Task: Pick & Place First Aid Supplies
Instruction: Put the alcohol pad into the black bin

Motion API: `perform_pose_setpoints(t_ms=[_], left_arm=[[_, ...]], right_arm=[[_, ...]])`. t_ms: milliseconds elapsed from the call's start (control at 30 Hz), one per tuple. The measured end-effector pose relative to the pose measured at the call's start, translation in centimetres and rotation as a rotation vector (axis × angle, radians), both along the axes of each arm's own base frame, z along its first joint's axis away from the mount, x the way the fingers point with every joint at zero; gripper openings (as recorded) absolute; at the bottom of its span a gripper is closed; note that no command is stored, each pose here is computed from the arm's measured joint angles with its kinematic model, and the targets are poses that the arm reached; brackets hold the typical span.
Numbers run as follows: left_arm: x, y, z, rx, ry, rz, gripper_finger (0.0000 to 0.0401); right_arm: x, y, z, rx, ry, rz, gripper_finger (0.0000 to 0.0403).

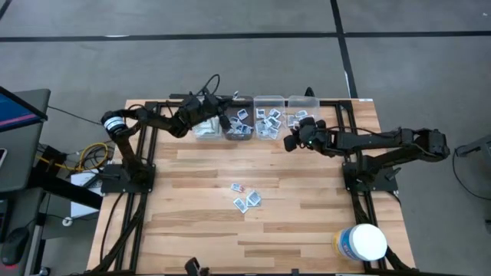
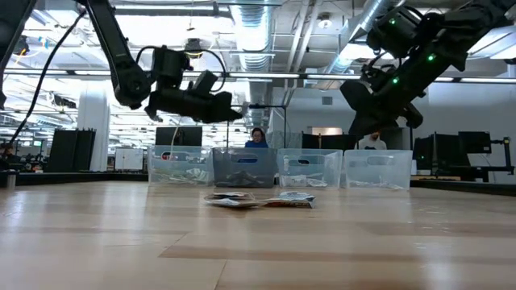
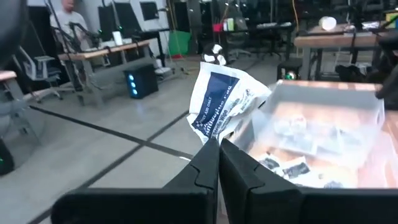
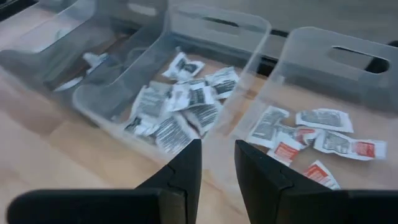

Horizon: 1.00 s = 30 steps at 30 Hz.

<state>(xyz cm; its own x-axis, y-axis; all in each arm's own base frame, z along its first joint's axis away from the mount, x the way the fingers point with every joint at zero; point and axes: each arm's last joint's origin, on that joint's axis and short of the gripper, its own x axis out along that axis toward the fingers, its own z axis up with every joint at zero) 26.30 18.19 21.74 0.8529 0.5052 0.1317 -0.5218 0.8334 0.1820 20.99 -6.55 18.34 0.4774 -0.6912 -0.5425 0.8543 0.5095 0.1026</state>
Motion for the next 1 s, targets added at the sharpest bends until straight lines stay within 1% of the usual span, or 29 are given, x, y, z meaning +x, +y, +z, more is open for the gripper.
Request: perform_pose_setpoints(t_ms=[200, 333, 533, 667, 867, 1000], left_arm=[[0.2, 0.6, -1.3, -0.020, 0.040, -0.001, 0.0009], [0.2, 0.6, -1.5, -0.015, 0.044, -0.001, 0.0012], [0.2, 0.6, -1.4, 0.044, 0.077, 0.006, 0.0011], [0.2, 0.6, -1.4, 0.049, 0.077, 0.006, 0.0013], [0.3, 0.5, -1.4, 0.048, 0.076, 0.004, 0.0044], [0.3, 0.6, -1.4, 0.048, 0.076, 0.005, 0.0072]], right_arm=[[0.0, -0.6, 0.2, -0.004, -0.031, -0.026, 0.0091], [0.2, -0.6, 0.5, -0.013, -0.070, -0.025, 0.0091], [0.5, -0.7, 0.9, -0.027, -0.125, -0.025, 0.0091], [0.7, -0.7, 1.2, -0.036, -0.163, -0.025, 0.0091], [0.8, -0.7, 1.3, -0.030, -0.188, -0.020, 0.0091], [1.0, -0.5, 1.3, 0.044, -0.244, -0.001, 0.0091]])
